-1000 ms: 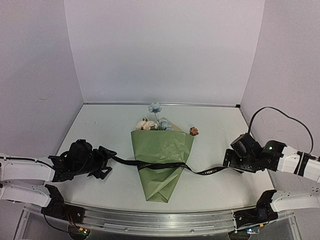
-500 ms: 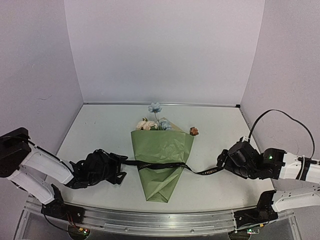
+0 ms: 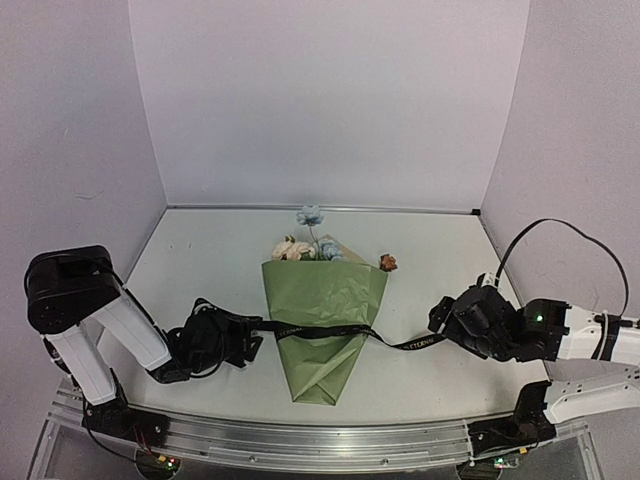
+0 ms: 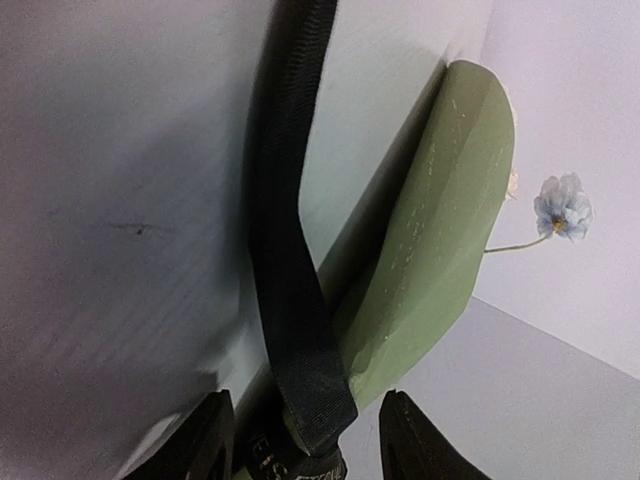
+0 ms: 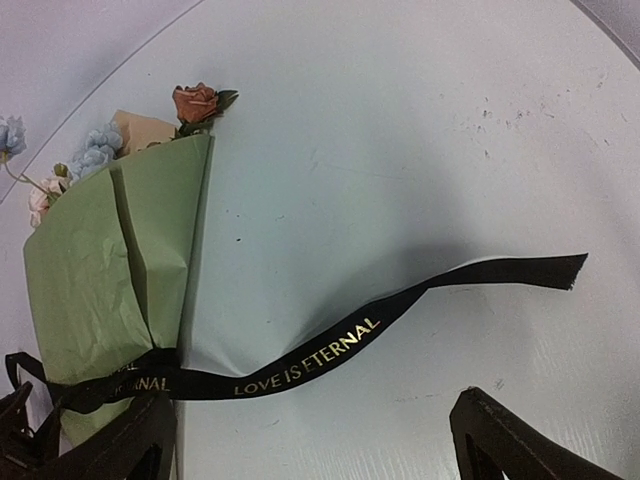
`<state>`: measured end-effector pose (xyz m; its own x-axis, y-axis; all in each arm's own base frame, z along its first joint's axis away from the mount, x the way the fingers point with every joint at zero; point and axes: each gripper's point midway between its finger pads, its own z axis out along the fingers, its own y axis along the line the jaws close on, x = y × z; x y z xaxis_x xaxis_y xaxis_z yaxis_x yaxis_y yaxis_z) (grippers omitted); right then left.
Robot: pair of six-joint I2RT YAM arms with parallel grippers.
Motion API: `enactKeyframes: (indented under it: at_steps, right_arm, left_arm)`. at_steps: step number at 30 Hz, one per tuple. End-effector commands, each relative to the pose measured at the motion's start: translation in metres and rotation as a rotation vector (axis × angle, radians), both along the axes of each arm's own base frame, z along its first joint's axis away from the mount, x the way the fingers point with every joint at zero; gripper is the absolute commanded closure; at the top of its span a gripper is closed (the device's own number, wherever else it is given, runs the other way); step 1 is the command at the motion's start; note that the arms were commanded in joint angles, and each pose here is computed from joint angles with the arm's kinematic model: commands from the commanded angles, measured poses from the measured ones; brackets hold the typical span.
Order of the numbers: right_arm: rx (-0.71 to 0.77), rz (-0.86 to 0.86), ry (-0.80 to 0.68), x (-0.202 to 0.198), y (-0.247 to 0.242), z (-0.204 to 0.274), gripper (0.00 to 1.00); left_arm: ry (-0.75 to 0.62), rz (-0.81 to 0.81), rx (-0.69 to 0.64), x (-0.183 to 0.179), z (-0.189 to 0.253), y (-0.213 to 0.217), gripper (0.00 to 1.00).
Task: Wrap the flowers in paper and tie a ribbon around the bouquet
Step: Tie the ribbon around the folded bouquet.
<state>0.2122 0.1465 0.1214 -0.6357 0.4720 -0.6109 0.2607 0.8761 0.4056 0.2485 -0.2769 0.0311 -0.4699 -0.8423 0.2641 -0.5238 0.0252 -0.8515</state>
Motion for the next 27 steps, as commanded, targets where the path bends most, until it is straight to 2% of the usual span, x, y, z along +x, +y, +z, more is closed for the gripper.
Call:
enactKeyframes:
  at_steps: [1, 6, 10, 13, 20, 22, 27]
  right_arm:
    - [0.053, 0.008, -0.004, 0.001, 0.012, 0.002, 0.02]
    - [0.073, 0.091, 0.041, -0.001, 0.034, -0.008, 0.02]
    - [0.099, 0.116, 0.063, -0.003, 0.044, -0.015, 0.02]
    - [0.075, 0.197, 0.069, -0.003, 0.056, -0.013, 0.02]
    - [-0.263, 0.616, 0.031, -0.003, 0.078, -0.012, 0.02]
    - [-0.381, 0.742, 0.009, 0.000, 0.085, -0.015, 0.04]
    - [-0.559, 0.980, -0.030, 0.003, 0.103, -0.038, 0.11]
  left_arm:
    - [-0.012, 0.076, -0.144, 0.016, 0.012, -0.008, 0.59]
    - [-0.050, 0.056, -0.199, 0.026, 0.008, -0.010, 0.70]
    - [-0.084, 0.035, -0.246, 0.029, 0.009, -0.014, 0.76]
    - [-0.096, 0.016, -0.257, 0.030, 0.009, -0.018, 0.80]
    - [-0.094, -0.011, -0.198, 0.029, 0.011, -0.017, 0.90]
    - [-0.088, -0.022, -0.172, 0.029, 0.011, -0.018, 0.92]
    - [-0.082, -0.035, -0.158, 0.030, 0.012, -0.017, 0.99]
